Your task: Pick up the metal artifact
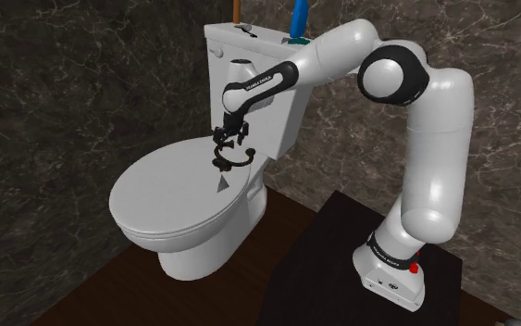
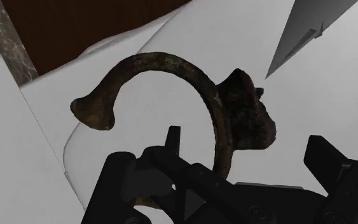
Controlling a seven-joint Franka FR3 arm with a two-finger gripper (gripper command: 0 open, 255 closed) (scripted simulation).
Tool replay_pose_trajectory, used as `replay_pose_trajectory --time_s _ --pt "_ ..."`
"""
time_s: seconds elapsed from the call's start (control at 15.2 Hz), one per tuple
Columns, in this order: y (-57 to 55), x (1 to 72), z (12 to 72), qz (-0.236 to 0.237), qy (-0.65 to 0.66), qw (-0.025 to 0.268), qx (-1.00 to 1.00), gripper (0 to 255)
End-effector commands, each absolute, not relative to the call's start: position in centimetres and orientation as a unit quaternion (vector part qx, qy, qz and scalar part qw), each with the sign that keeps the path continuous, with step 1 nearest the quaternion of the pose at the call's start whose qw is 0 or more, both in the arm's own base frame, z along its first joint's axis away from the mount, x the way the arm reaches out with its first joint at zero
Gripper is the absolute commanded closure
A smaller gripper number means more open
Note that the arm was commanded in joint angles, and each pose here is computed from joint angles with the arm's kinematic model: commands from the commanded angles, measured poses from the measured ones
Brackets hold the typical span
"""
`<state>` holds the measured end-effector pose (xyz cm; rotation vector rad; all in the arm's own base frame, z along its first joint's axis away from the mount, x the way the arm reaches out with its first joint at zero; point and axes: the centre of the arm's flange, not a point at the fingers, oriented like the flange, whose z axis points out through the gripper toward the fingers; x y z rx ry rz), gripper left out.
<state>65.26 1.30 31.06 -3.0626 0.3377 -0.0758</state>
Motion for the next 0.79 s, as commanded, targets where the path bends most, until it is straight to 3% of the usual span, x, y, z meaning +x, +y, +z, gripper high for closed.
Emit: replay_pose_trajectory --time_s 0.0,0.33,0.73 --pt "1.2 67.1 29.1 -0.025 0.114 0.029 -0.993 0" --pt "1.0 72.3 25.0 -0.026 0.124 0.026 -0.992 0" --pt "0.9 72.3 22.4 -0.026 0.124 0.026 -0.992 0"
